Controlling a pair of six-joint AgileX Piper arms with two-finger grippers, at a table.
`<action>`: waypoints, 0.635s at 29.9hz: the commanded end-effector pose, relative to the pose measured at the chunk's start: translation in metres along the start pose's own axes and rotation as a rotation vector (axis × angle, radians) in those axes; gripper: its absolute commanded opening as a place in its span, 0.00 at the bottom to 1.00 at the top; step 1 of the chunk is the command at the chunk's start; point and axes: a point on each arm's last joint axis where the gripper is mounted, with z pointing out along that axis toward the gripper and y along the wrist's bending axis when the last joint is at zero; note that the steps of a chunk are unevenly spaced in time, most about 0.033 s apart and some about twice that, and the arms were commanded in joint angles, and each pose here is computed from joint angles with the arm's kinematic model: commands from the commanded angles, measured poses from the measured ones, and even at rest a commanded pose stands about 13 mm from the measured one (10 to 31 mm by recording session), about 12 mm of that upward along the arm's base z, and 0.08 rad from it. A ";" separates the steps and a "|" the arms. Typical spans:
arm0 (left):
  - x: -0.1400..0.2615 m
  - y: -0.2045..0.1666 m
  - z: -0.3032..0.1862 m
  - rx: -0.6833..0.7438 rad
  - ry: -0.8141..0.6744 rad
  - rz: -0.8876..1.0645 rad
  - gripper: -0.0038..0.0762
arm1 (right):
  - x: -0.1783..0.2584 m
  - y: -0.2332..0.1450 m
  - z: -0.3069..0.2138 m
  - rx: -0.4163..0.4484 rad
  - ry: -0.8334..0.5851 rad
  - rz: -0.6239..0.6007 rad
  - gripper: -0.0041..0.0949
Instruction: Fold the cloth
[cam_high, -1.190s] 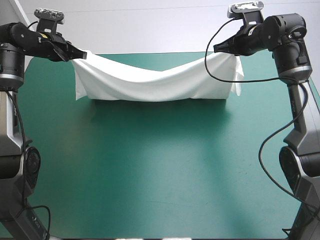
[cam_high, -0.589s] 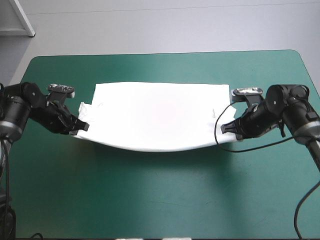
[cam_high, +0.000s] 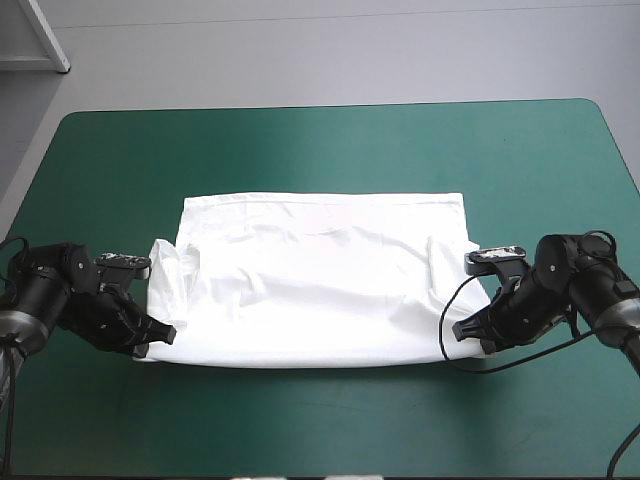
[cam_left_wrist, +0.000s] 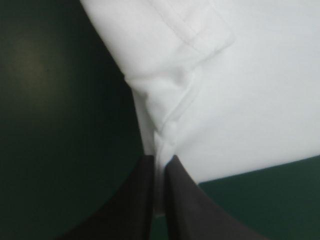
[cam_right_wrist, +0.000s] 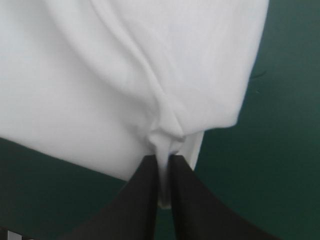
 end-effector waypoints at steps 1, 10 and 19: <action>0.000 -0.001 -0.011 -0.015 -0.057 -0.003 0.24 | -0.002 0.002 -0.012 -0.003 -0.076 -0.022 0.39; -0.002 -0.003 -0.011 0.007 -0.074 -0.014 0.74 | -0.014 0.001 -0.017 0.023 -0.237 -0.024 0.72; -0.025 -0.001 -0.046 -0.046 -0.272 -0.006 0.76 | -0.037 0.009 -0.076 0.050 -0.460 -0.058 0.72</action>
